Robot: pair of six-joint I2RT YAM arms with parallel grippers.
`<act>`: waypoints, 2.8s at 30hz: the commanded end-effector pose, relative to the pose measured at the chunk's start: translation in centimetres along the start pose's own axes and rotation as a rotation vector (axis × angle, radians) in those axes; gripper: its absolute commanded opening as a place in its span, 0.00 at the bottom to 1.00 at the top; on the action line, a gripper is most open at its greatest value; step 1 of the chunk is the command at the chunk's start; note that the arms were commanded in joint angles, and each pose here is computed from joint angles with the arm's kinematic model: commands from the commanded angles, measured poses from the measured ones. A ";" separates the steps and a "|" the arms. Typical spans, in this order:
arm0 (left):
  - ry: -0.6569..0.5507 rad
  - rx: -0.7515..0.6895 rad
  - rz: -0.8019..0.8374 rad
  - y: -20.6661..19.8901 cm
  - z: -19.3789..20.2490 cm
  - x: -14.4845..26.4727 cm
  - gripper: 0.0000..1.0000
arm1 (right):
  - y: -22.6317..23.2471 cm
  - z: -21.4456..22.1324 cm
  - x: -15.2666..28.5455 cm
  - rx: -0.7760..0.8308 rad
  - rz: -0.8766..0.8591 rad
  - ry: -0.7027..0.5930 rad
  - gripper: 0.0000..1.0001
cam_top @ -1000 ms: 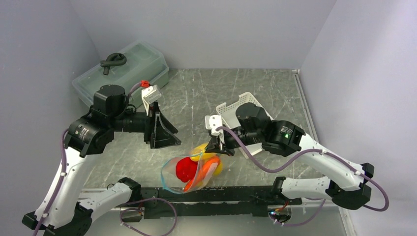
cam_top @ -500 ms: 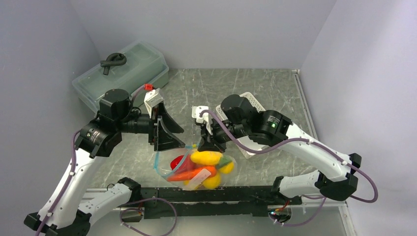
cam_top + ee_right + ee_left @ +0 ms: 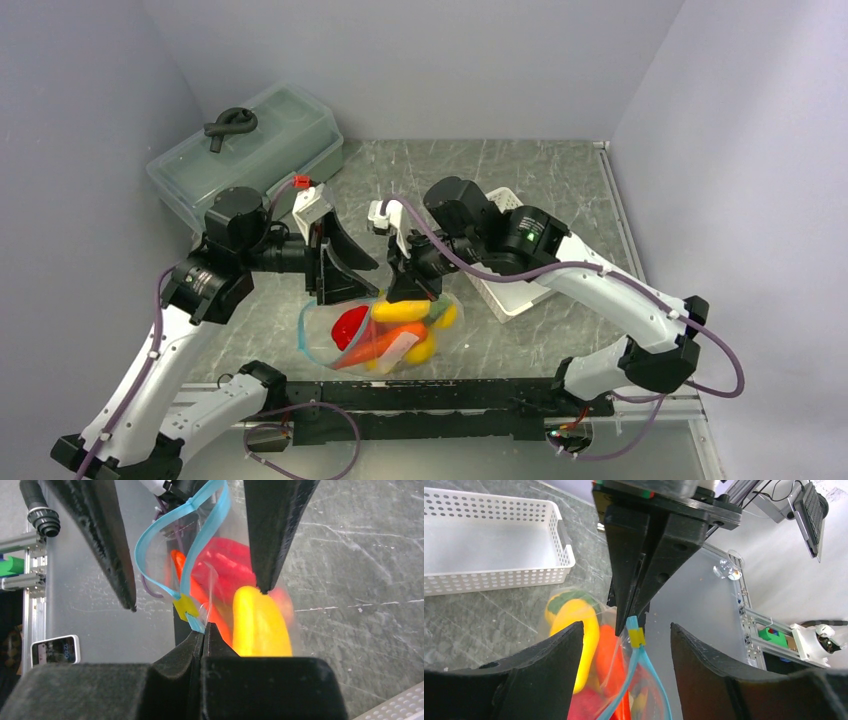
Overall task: Place the food in the zip-top bag and seal the zipper
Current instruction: Zip the zipper food storage bag at the center of the board.
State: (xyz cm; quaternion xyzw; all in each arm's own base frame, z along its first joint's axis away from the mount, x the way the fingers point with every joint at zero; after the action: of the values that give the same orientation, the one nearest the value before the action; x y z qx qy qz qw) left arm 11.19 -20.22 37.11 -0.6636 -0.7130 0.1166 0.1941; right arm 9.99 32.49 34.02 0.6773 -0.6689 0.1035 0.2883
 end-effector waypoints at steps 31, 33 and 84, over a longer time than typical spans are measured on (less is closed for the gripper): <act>0.016 -0.177 -0.064 -0.4 0.1 1.3 0.30 | 0.0 -4.4 -0.4 -0.140 0.023 -0.029 0.00; 0.007 -0.185 -0.081 -0.4 -0.1 1.5 0.29 | 0.0 -4.3 -0.5 -0.143 0.027 -0.022 0.00; 0.027 -0.170 -0.117 0.7 0.5 1.3 0.00 | 0.4 -5.5 0.4 -0.146 0.030 -0.080 0.00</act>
State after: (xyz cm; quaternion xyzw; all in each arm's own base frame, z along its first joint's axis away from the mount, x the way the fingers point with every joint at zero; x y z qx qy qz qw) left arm 11.26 -18.86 36.04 -0.6332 -0.7523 0.0534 0.1739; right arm 11.33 34.93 34.75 0.6239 -0.6855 0.0638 0.3697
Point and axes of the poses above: each gripper's point midway between its finger pads, its own x axis back along the fingers, its own y axis along the line the jaws close on, z = x × y, the point moved 3 cm from there along x, back along the fingers
